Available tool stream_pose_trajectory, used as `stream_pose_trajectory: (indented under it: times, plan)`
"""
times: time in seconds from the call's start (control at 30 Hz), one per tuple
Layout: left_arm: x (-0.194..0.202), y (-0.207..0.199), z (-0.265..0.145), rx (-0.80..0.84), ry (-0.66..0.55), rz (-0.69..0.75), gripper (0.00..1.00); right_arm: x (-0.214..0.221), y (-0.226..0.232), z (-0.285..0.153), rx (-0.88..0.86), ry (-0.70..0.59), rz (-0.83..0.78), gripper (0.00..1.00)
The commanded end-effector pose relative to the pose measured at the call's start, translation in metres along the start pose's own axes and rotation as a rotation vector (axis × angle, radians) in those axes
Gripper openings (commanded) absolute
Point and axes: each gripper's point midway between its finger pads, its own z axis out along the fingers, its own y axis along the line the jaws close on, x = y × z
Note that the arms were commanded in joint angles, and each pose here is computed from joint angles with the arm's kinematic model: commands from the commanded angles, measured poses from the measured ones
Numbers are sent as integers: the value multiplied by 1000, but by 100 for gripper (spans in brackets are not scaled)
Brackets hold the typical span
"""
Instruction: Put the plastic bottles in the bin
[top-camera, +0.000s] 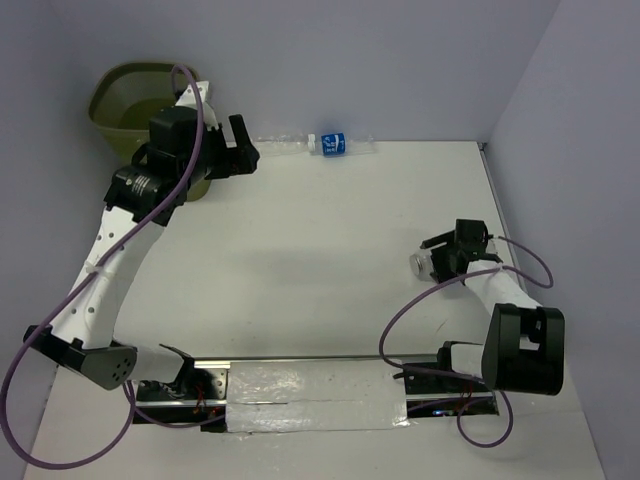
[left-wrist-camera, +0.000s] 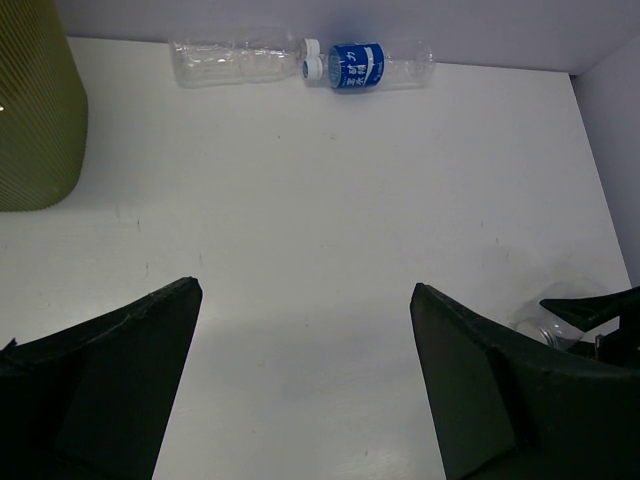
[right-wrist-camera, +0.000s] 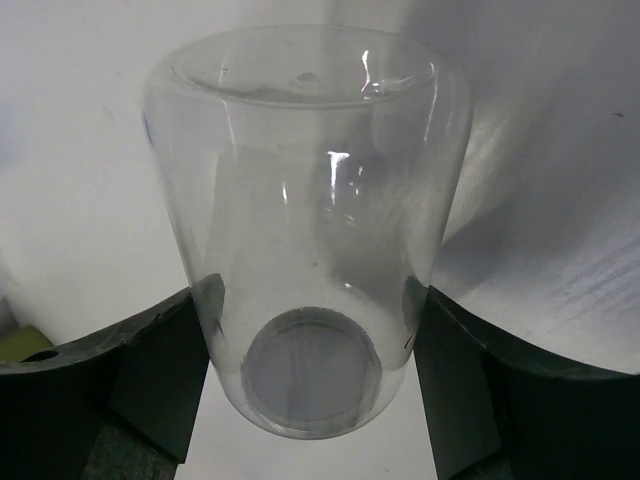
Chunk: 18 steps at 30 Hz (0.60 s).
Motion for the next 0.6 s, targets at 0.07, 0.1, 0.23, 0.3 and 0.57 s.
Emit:
stream_pose_trajectory:
  times: [0.07, 0.1, 0.23, 0.3, 0.57]
  plan:
    - [-22, -23, 7, 66, 5, -34, 99, -13, 85, -54, -308, -15, -314, 60]
    - [-23, -28, 8, 85, 16, -39, 99, -3, 111, -75, -423, 36, -413, 60]
    - [-17, -68, 21, 255, 139, -78, 99, 52, 167, -138, -679, 181, -702, 60]
    - [-13, -85, 21, 339, 183, -97, 99, 73, 189, -164, -767, 223, -822, 62]
    - [16, -139, 5, 688, 363, -225, 99, 153, 224, -219, -1050, 435, -1052, 63]
